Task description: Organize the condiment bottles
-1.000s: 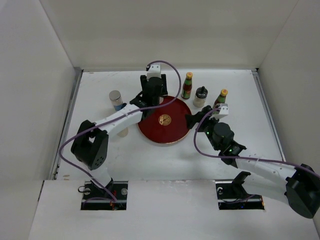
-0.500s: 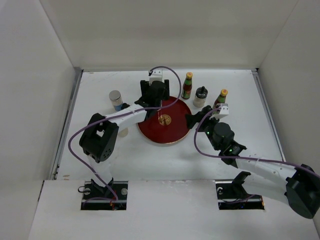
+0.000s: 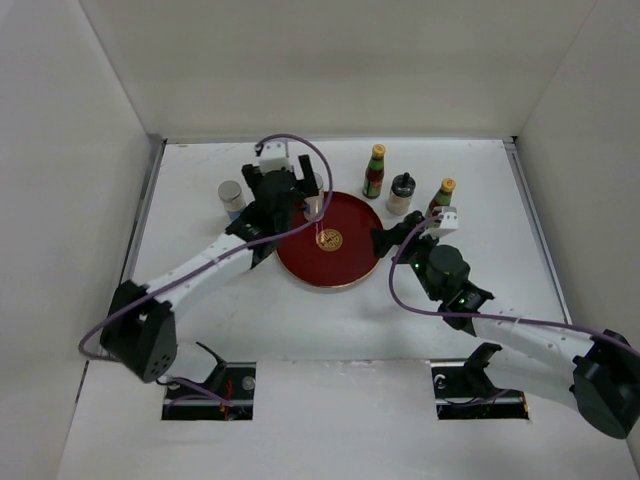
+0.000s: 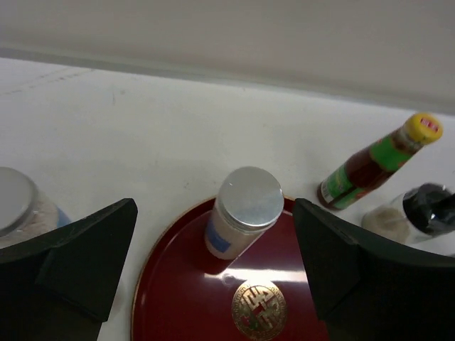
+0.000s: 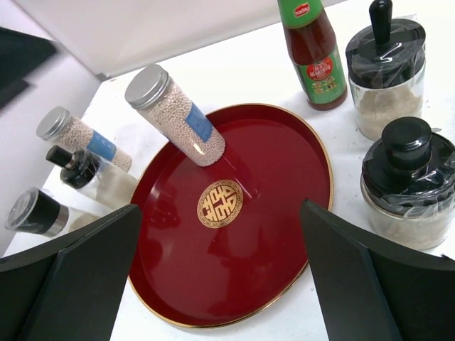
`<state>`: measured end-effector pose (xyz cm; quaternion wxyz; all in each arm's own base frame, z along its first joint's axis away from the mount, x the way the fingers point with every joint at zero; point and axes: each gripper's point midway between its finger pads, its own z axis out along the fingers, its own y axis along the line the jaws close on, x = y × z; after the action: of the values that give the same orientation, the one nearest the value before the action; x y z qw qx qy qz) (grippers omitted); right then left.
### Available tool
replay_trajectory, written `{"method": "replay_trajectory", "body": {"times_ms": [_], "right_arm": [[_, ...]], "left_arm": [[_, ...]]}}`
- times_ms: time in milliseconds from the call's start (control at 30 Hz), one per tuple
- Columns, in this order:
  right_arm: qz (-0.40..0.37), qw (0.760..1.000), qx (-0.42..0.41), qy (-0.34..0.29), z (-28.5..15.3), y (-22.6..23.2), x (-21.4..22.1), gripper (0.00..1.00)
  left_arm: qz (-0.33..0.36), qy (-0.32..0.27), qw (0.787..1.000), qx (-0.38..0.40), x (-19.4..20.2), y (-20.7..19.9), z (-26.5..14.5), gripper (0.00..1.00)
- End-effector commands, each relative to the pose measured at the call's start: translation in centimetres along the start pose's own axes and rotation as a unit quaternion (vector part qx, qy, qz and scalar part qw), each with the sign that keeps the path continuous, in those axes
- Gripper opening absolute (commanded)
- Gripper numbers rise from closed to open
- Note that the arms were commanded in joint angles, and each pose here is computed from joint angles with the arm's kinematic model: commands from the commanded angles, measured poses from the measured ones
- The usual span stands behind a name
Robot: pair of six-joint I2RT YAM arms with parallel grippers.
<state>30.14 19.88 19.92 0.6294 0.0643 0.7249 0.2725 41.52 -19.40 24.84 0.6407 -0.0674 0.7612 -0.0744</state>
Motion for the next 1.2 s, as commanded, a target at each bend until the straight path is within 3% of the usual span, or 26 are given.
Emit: {"method": "replay_trajectory", "body": {"times_ms": [0, 133, 233, 700, 900, 1167], "right_arm": [[0.018, 0.999, -0.020, -0.016, 0.0, 1.1, -1.2, 1.00], [0.018, 1.000, -0.022, -0.009, 0.2, 1.2, -0.8, 1.00], [0.016, 1.000, -0.026, 0.002, 0.5, 1.4, -0.2, 1.00], [0.000, 0.999, -0.028, 0.028, 1.3, 1.6, 1.2, 1.00], [0.000, 0.999, -0.030, 0.032, 1.4, 1.7, 1.4, 1.00], [0.004, 0.999, -0.034, 0.036, 1.4, 1.8, 1.6, 1.00]], "left_arm": [[-0.047, -0.020, 0.997, -0.054, -2.3, 4.6, -1.9, 0.92], [-0.053, 0.023, 0.989, -0.136, -0.4, 11.0, -1.6, 0.91], [-0.065, 0.046, 0.983, -0.164, 1.2, 13.6, -0.4, 0.91], [-0.050, 0.066, 0.970, -0.230, 3.9, 17.9, 4.9, 0.88], [-0.046, 0.058, 0.969, -0.237, 3.6, 18.3, 5.9, 0.75], [-0.040, 0.030, 0.971, -0.235, 1.2, 17.8, 5.4, 0.40]]}}
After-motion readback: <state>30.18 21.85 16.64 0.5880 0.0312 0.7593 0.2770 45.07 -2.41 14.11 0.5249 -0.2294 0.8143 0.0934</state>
